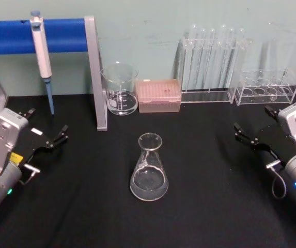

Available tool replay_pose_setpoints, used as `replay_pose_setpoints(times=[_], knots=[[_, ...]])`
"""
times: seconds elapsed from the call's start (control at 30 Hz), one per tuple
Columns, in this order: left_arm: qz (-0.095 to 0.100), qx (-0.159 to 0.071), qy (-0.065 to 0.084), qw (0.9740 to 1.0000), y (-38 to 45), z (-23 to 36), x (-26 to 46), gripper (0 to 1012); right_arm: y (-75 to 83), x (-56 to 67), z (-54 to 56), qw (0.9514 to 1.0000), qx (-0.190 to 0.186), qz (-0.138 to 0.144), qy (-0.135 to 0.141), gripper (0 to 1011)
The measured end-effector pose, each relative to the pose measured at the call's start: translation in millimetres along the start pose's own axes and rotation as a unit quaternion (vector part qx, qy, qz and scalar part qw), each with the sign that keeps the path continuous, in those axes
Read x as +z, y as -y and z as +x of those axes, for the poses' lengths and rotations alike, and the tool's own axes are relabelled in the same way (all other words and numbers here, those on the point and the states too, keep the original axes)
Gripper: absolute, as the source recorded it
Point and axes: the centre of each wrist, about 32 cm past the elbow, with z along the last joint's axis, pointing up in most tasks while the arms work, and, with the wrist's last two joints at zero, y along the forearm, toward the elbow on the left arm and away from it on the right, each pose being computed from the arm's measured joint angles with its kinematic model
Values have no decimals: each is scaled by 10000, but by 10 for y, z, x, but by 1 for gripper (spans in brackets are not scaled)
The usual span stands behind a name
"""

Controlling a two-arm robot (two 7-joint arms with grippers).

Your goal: Grasp the erlenmeyer flask with one hand, shake it three times, then place it back.

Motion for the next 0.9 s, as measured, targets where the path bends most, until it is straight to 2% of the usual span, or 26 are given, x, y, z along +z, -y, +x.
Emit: replay_pose_setpoints(times=[0.9], knots=[[0,1,0,10000,0,0,0,1001,3,0,8,10000,-5,0,-5,1003]])
